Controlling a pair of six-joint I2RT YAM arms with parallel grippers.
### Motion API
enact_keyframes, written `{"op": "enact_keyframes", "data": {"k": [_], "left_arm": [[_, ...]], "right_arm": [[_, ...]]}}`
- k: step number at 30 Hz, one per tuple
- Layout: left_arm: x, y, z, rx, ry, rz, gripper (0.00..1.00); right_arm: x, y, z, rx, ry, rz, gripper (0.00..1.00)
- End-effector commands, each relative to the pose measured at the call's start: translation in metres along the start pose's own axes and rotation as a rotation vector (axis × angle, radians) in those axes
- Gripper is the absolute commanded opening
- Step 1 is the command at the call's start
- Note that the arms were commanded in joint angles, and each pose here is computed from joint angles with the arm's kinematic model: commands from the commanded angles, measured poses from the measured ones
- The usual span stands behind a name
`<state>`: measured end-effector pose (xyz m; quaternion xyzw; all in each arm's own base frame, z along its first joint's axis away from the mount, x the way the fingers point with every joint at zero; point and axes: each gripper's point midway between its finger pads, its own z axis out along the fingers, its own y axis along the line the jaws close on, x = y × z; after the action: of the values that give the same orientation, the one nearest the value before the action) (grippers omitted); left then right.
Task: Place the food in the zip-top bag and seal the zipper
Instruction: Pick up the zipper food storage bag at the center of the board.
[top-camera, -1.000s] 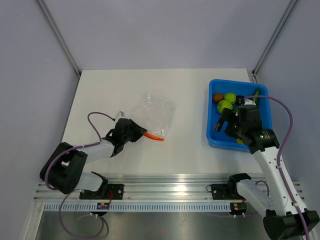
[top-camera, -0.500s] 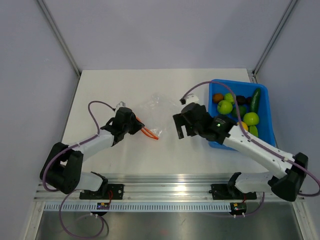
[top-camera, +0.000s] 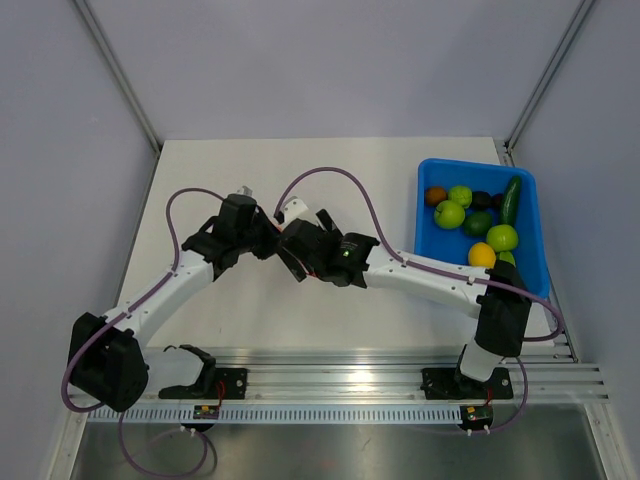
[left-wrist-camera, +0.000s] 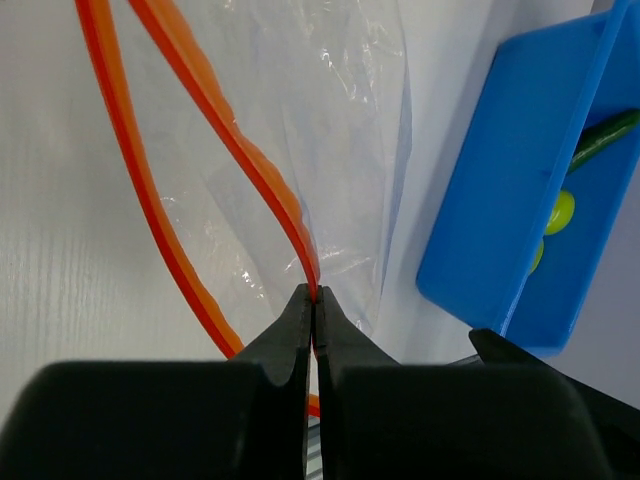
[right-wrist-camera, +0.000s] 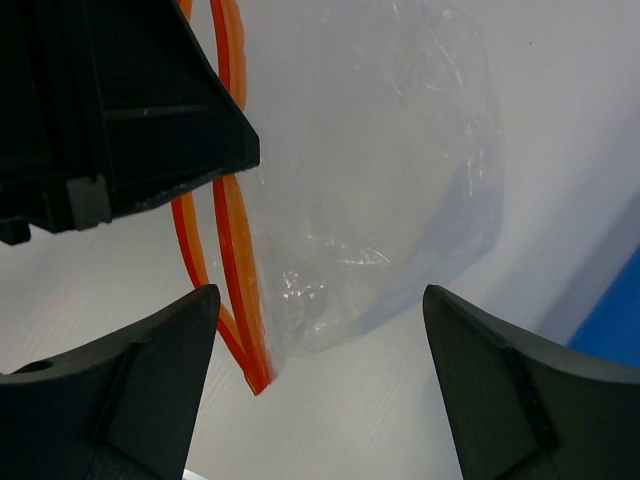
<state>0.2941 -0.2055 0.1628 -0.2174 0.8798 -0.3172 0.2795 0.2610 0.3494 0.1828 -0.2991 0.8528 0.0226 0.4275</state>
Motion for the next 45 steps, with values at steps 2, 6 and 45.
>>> {"op": "enact_keyframes", "data": {"k": [2,6,45], "left_arm": [[0.006,-0.013,-0.012,0.056,0.04,0.007,0.0],[0.008,-0.014,-0.013,0.066,0.048,0.003,0.0],[-0.031,-0.065,-0.086,0.186,-0.041,0.205,0.7]], "right_arm": [[-0.037,0.006,0.003,-0.003,-0.11,0.045,0.89],[-0.036,0.015,0.006,-0.027,-0.112,0.073,0.88],[-0.024,-0.048,-0.01,-0.053,-0.188,0.61,0.0]]}}
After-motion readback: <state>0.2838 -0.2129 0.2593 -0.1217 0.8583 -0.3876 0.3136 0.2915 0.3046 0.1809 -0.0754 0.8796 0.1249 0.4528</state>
